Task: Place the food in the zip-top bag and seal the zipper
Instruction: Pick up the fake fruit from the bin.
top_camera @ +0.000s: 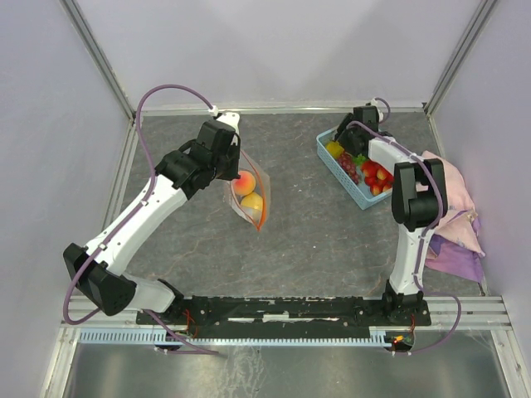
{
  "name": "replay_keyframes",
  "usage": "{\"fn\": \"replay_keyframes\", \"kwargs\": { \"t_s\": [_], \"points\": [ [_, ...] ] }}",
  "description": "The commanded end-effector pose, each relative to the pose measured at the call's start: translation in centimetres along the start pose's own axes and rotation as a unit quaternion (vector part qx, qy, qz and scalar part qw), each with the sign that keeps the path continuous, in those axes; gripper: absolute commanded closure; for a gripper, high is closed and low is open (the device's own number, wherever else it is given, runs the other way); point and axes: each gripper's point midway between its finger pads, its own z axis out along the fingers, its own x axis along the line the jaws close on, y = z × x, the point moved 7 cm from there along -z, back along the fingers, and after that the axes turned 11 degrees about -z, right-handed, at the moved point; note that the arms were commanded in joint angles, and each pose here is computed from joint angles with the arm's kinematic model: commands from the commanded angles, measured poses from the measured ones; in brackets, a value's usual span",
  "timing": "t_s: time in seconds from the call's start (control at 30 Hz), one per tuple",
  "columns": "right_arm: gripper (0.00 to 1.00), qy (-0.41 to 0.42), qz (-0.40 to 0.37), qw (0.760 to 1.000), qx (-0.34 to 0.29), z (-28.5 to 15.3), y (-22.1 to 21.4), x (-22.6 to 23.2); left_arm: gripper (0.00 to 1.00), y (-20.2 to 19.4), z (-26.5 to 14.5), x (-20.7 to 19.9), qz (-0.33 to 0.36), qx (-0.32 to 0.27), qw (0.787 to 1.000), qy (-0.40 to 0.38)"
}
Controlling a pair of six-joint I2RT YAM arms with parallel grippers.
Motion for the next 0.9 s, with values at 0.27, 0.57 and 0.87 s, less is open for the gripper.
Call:
{"fn": "replay_keyframes", "kwargs": {
  "t_s": [0.27, 0.57, 0.87],
  "points": [
    [0.26, 0.025, 0.022, 0.999, 0.027, 2.9, -0.3, 0.4, 0.97, 1.0, -0.5, -0.2, 0.007, -0.021, 1.0, -0.021],
    [0.27, 0.028, -0.001, 0.997, 0.067, 3.1, -2.6, -0.6, 0.97, 0.9, -0.5, -0.3, 0.005, -0.018, 0.999, -0.029],
    [0.47, 0.07, -0.024, 0.995, 0.065, 1.7, -1.6, 0.1, 0.97, 0.9, -0.6, -0.4, 0.003, -0.018, 0.999, -0.033]
  ]
}}
